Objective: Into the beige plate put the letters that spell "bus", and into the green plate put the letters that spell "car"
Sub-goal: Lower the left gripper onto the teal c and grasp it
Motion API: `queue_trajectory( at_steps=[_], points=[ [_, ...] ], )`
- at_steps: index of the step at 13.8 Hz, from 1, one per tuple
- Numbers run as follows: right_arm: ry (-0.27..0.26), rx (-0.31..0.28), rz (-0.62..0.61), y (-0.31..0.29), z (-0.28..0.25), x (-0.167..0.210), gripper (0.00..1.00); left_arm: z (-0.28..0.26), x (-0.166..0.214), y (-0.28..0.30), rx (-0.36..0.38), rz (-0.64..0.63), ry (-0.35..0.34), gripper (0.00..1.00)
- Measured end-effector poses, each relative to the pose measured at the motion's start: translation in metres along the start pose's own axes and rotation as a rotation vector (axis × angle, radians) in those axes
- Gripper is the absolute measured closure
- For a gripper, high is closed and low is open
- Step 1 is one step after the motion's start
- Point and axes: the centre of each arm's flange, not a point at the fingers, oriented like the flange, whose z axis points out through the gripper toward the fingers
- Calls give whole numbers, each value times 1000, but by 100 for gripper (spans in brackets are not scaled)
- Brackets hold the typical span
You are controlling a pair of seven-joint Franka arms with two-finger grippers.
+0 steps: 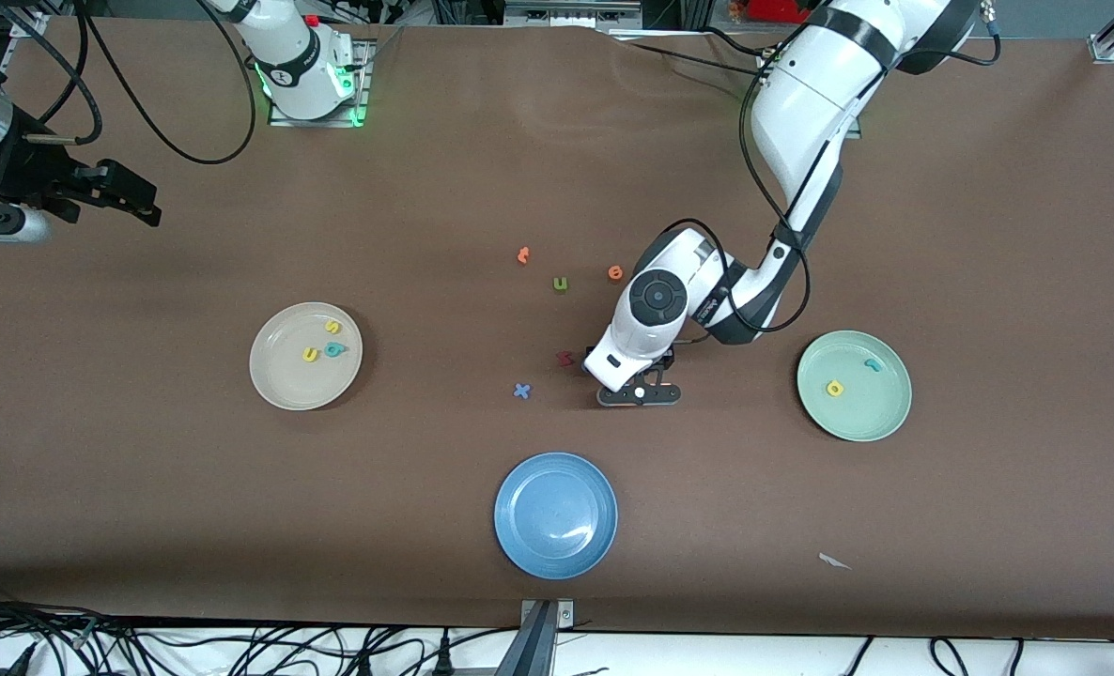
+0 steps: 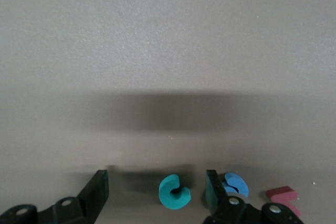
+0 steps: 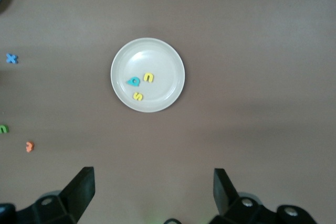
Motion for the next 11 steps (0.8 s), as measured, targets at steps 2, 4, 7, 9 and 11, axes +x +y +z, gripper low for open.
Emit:
queue_trajectory(
  at_steps=[2,4,7,9,11],
  points=[
    [-1,0,-4,-1,0,0,0,-1,0,1,1,2,1,22],
    [-1,0,-6,-1,-1,0,0,-1,0,1,5,3,1,29],
    [7,1,-6,-1,-3,0,0,1,-1,-2,35,19,-5,36],
    [26,3,-7,-1,-5,2,0,1,-2,0,37,22,-7,39],
    [36,4,-7,-1,-5,4,0,1,-5,3,39,28,-8,39]
  ],
)
